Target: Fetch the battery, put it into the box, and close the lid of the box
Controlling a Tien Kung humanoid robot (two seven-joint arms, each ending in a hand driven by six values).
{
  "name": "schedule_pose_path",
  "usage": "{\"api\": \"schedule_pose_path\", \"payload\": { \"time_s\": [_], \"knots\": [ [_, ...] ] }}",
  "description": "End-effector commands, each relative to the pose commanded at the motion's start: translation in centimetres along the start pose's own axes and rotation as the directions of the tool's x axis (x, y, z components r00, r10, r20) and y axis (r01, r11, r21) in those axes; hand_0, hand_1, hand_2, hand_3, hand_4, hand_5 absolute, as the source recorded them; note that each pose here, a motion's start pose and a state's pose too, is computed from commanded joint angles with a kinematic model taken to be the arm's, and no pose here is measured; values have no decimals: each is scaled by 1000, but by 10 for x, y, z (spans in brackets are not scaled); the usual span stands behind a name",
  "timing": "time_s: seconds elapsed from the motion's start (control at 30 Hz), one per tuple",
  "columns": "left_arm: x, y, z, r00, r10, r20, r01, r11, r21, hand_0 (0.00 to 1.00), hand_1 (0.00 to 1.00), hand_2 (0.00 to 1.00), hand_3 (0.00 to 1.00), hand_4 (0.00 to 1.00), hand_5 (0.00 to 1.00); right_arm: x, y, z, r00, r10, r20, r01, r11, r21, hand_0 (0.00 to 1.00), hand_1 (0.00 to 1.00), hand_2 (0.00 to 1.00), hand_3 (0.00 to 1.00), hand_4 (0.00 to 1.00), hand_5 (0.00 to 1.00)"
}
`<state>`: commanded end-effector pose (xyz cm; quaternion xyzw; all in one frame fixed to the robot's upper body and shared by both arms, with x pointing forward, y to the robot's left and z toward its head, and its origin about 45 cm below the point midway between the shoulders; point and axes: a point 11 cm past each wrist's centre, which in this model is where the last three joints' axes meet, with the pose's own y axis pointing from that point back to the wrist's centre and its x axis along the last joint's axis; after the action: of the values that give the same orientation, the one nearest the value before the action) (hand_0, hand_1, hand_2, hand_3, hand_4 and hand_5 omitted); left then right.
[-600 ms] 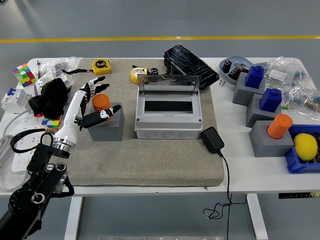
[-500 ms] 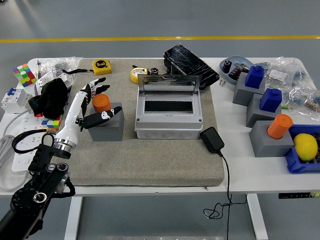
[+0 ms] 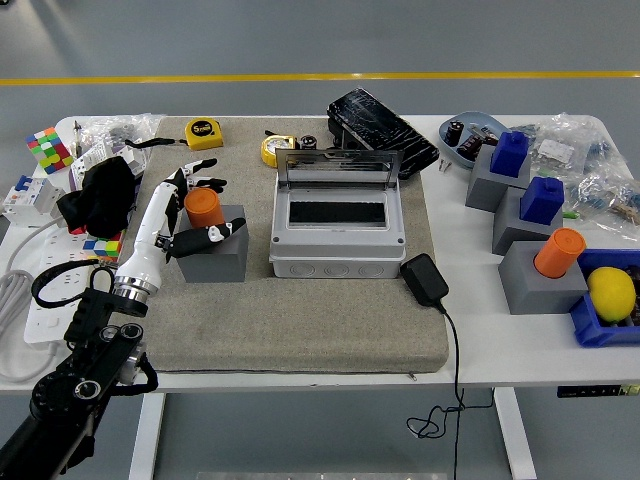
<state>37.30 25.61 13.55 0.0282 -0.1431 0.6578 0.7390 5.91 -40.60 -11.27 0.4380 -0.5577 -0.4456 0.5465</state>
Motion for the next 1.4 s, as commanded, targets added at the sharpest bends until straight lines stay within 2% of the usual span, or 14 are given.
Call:
{"api": "schedule_pose_path", "payload": {
  "time_s": [0.17,0.2,0.37,0.4,0.57,0.6,0.77,0.8,1.07,1.27,1.33,1.4],
  "knots": [
    [3,-1,-3,999,13,-33,-12,1000,7,468,424,407,614,871,2,0,0,0,1000,-2,-7,2,1000,-1,749,714,724,724,998,544],
    [3,-1,-4,999,14,-37,-14,1000,8,404,356,346,447,788,2,0,0,0,1000,-2,-8,2,1000,-1,749,714,724,724,998,545],
    [5,-3,-5,998,19,-59,-18,1000,9,404,356,346,447,788,2,0,0,0,1000,-2,-16,2,1000,-4,749,714,724,724,998,545],
    [5,-3,-5,998,19,-63,-18,1000,11,309,311,288,376,688,2,1,0,0,1000,-2,-17,2,1000,-3,748,714,725,724,998,544],
    [4,-4,-6,997,16,-73,-15,1000,14,309,311,288,376,688,2,0,0,-1,1000,-2,-15,2,1000,1,748,714,725,724,998,544],
    [4,-4,-6,997,15,-73,-14,1000,13,240,264,274,361,610,2,0,0,-1,1000,-2,-15,2,1000,1,749,715,725,724,998,544],
    [4,-5,-4,997,15,-76,-14,1000,5,240,264,274,361,610,2,0,0,0,1000,-2,-13,2,1000,-1,749,715,725,724,998,544],
    [4,-5,-4,997,14,-76,-14,1000,3,213,217,249,340,571,2,0,0,1,1000,-2,-13,2,1000,-2,750,715,724,723,998,544],
    [2,-6,2,997,7,-76,-9,1000,-26,211,198,233,326,550,2,-1,0,3,1000,-4,-12,4,1000,-6,749,715,724,724,998,544],
    [-7,-9,14,997,-23,-79,19,998,-62,215,190,226,323,537,2,-2,0,2,1000,-4,-8,4,1000,-1,749,714,725,724,998,544],
    [-12,-11,20,996,-39,-78,33,996,-81,215,190,226,323,537,2,-2,0,1,1000,-4,-7,4,1000,0,749,714,725,724,998,544],
    [-21,-15,34,995,-75,-67,66,991,-117,213,183,221,319,516,2,-2,0,2,1000,-3,-3,3,1000,0,750,714,724,724,998,544]
  ]
}}
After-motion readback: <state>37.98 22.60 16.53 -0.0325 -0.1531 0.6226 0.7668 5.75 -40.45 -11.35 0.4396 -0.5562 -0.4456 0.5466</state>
